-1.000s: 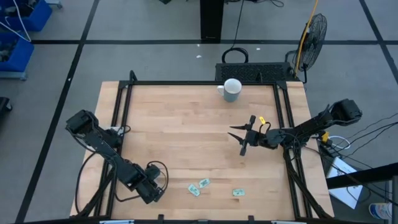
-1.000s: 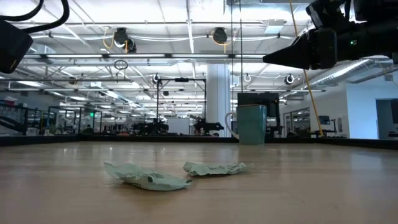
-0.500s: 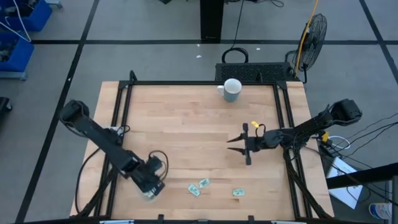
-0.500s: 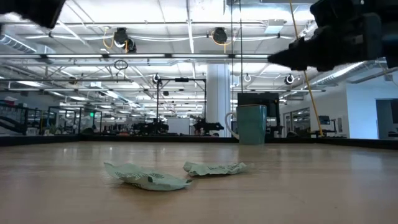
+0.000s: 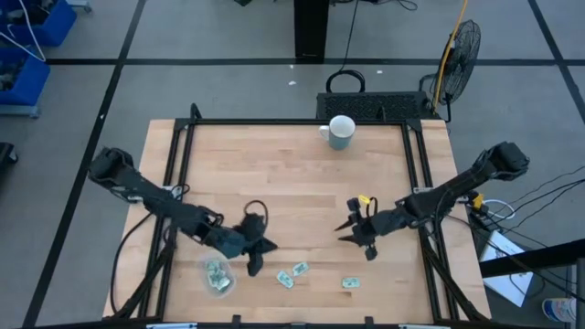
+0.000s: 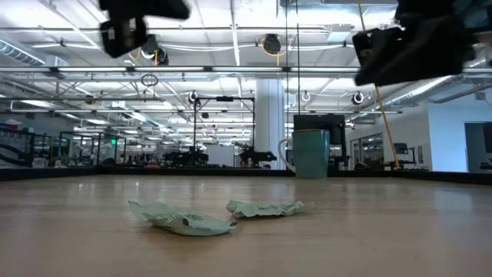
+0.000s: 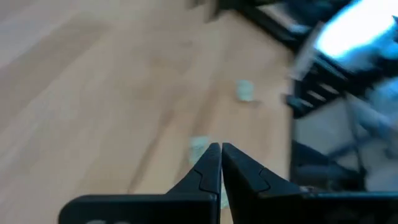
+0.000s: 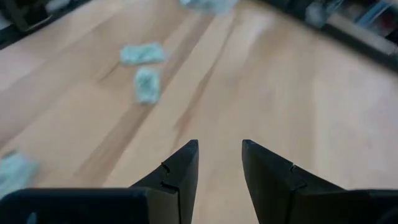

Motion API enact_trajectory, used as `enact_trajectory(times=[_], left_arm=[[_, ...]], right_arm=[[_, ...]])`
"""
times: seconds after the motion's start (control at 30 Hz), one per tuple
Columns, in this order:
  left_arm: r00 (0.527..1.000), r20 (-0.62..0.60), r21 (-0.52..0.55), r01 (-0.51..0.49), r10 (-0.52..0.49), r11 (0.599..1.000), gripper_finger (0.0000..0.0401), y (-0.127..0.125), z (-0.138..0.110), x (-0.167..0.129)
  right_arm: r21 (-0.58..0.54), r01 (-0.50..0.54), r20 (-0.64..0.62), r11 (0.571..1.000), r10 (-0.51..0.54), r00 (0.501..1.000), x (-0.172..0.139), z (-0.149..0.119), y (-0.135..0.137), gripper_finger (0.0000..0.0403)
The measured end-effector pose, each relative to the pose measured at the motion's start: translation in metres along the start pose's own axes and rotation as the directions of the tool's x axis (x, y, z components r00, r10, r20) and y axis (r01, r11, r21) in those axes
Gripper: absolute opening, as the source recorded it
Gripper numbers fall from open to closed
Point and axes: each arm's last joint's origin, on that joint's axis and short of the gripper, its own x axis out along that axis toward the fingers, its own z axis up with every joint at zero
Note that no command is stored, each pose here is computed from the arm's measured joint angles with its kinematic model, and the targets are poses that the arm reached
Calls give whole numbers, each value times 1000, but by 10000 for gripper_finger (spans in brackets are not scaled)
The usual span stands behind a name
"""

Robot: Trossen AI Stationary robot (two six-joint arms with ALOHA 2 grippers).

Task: Pick and place Stevia / Truvia into bins
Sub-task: Put the stevia packet into the transparent container

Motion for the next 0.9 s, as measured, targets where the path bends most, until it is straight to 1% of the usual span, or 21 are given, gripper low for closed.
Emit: enact_trajectory(times=[0.07,0.13,0.2,0.27,0.37,0.47,0.53,0.6,0.7,0.9], left_arm=[[998,1,99,60,-61,993,15,-2,1,11],[997,-9,191,78,-77,978,18,0,0,22],[998,-16,232,69,-67,970,21,3,-1,31],[999,-27,233,46,-41,971,20,8,-3,39],[999,-45,231,6,5,973,14,18,-5,50],[998,-49,227,-28,40,974,8,26,-3,58],[997,-47,212,-47,58,976,4,32,-1,62],[997,-45,199,-58,69,978,4,35,1,63],[997,-44,193,-59,68,979,12,37,4,64],[997,-43,191,-55,64,980,27,37,4,64]], right_arm=[[31,-69,-51,997,71,996,-3,0,8,116],[100,-161,-64,982,168,984,-6,0,19,116],[160,-232,-56,960,243,968,-10,1,32,116],[167,-271,-57,948,284,957,-13,0,46,116],[167,-271,-57,948,283,957,-10,-1,63,116],[174,-278,10,945,280,960,0,2,75,116],[174,-288,25,942,288,957,9,1,82,116],[181,-289,16,940,291,957,19,-4,88,116],[222,-278,-32,935,291,956,32,-15,94,116],[308,-280,-38,909,306,951,48,-26,103,116]])
